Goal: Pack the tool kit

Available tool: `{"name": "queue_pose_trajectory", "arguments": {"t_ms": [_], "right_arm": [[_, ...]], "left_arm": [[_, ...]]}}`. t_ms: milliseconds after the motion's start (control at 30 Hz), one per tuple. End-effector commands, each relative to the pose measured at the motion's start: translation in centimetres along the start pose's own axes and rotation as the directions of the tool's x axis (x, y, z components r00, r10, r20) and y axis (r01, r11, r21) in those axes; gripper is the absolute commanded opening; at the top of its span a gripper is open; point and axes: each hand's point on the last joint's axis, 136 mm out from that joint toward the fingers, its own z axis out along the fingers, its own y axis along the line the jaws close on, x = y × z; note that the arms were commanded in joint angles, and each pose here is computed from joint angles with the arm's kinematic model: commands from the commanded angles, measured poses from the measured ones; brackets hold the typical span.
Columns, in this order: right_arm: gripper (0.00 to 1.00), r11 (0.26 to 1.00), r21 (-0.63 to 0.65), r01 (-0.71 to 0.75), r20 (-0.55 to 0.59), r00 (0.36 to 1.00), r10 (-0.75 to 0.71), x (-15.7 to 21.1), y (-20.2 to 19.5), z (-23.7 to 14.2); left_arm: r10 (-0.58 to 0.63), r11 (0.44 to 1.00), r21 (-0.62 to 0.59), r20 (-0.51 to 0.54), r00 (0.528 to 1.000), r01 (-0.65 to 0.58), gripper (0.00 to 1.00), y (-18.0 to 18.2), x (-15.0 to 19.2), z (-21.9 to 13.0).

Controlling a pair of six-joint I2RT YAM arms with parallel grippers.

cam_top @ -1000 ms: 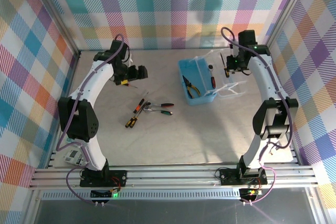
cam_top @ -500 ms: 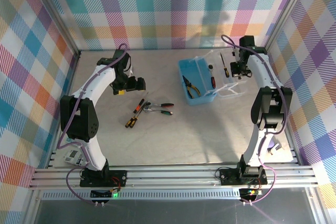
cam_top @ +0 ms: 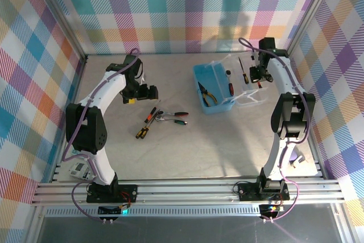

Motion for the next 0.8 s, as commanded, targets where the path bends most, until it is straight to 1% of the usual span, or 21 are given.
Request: {"name": "queue_pose_trajectory", "arguments": {"t_ms": [0,67,167,200,267,300,400,500,633,767], "right_arm": [[0.53,0.999,-0.036,-0.014,0.089,0.996,0.017,-1.6,0.4,-3.9],[0.64,0.999,-0.048,-0.017,0.112,0.993,0.022,-1.9,0.6,-5.2],[0.87,0.997,-0.078,-0.002,0.148,0.989,0.014,-2.0,1.7,-7.2],[0.93,0.996,-0.092,0.01,0.163,0.987,0.005,-2.0,2.4,-8.0],[0.99,0.991,-0.127,0.03,0.183,0.983,-0.007,-1.8,3.7,-9.0],[0.99,0.989,-0.14,0.043,0.194,0.981,-0.015,-1.6,4.4,-9.4],[0.99,0.984,-0.168,0.064,0.204,0.979,-0.029,-0.7,6.1,-10.0],[0.99,0.979,-0.191,0.075,0.191,0.981,-0.037,0.3,7.3,-9.8],[0.99,0.975,-0.206,0.085,0.174,0.983,-0.049,1.4,8.2,-9.5],[0.99,0.972,-0.217,0.088,0.168,0.984,-0.051,1.9,8.6,-9.3]], "left_arm": [[0.053,0.998,-0.026,-0.021,0.998,-0.054,1.0,-0.4,1.2,-0.3],[0.075,0.996,-0.036,-0.039,0.996,-0.076,0.99,-0.7,1.6,0.4],[0.095,0.991,-0.085,-0.065,0.993,-0.101,0.96,-0.5,2.0,1.5],[0.102,0.99,-0.094,-0.073,0.992,-0.109,0.94,-0.6,2.1,1.8],[0.12,0.987,-0.096,-0.089,0.989,-0.128,0.89,-1.0,2.4,2.5],[0.132,0.985,-0.094,-0.098,0.986,-0.142,0.86,-1.4,2.6,2.8],[0.166,0.982,-0.071,-0.123,0.978,-0.175,0.7,-2.8,3.3,3.7],[0.149,0.987,-0.041,-0.163,0.975,-0.158,0.63,-3.8,4.7,4.8],[0.042,0.998,-0.031,-0.192,0.981,-0.049,0.64,-3.8,6.6,6.1],[-0.141,0.99,-0.036,-0.167,0.976,0.137,0.67,-3.5,7.6,7.1]]}}
